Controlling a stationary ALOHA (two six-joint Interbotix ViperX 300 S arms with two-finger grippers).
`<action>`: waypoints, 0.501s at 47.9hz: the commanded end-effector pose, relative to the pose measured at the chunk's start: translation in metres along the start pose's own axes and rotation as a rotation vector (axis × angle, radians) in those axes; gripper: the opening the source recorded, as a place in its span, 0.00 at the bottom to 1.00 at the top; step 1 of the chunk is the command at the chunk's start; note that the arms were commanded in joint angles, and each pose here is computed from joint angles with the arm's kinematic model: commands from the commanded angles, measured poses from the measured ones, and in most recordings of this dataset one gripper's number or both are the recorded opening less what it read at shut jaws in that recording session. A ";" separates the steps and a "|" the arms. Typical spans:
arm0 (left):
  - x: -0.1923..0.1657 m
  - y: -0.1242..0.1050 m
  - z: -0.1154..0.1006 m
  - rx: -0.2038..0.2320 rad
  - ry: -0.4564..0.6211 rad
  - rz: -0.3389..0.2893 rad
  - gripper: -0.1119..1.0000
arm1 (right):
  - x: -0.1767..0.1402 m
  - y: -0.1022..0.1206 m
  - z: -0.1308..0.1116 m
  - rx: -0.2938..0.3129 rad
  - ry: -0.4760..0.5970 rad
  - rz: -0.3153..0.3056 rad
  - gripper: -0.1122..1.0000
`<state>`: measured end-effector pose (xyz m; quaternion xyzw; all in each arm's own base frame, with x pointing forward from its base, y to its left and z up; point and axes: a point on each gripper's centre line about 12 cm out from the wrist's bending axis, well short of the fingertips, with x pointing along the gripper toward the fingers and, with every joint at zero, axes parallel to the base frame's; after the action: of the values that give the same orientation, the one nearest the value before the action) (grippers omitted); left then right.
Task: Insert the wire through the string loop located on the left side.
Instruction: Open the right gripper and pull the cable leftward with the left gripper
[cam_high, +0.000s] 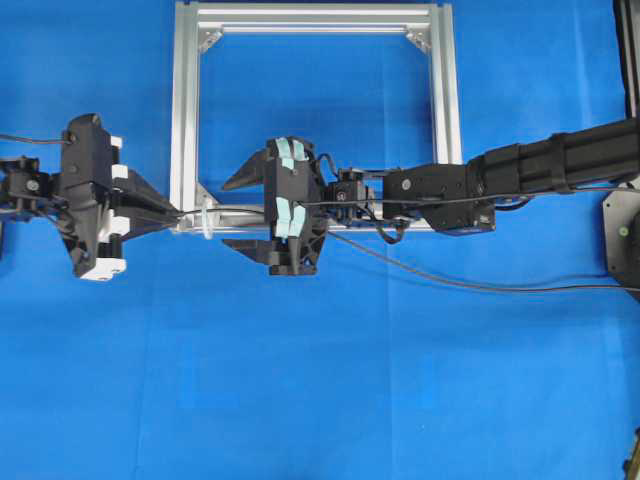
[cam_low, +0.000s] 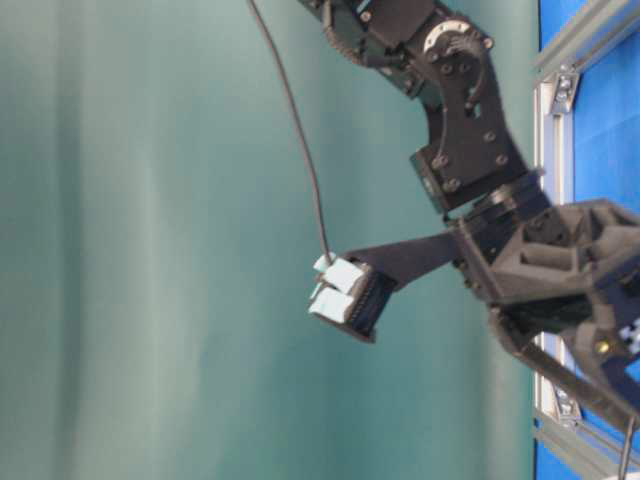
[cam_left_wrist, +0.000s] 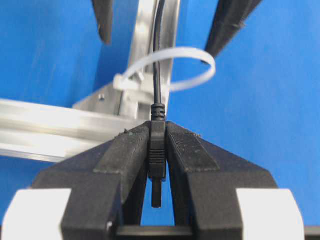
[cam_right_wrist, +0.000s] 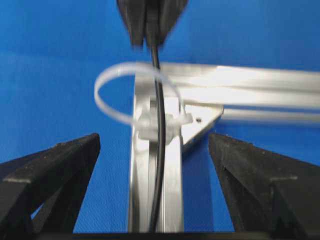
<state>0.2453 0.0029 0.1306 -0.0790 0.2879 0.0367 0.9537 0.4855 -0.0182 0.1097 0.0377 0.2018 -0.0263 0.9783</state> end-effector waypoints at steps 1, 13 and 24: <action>-0.012 -0.006 0.011 0.005 -0.009 -0.021 0.17 | -0.008 0.003 0.020 0.002 -0.053 0.006 0.96; -0.045 -0.009 0.017 0.008 -0.005 -0.040 0.17 | -0.009 0.003 0.020 0.000 -0.052 0.006 0.96; -0.073 -0.010 0.012 0.006 -0.008 -0.059 0.17 | -0.009 0.003 0.020 0.000 -0.053 0.006 0.96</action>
<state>0.1967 -0.0047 0.1752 -0.0853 0.2879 0.0134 0.9538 0.4827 -0.0173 0.1066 0.0376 0.2063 -0.0257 0.9774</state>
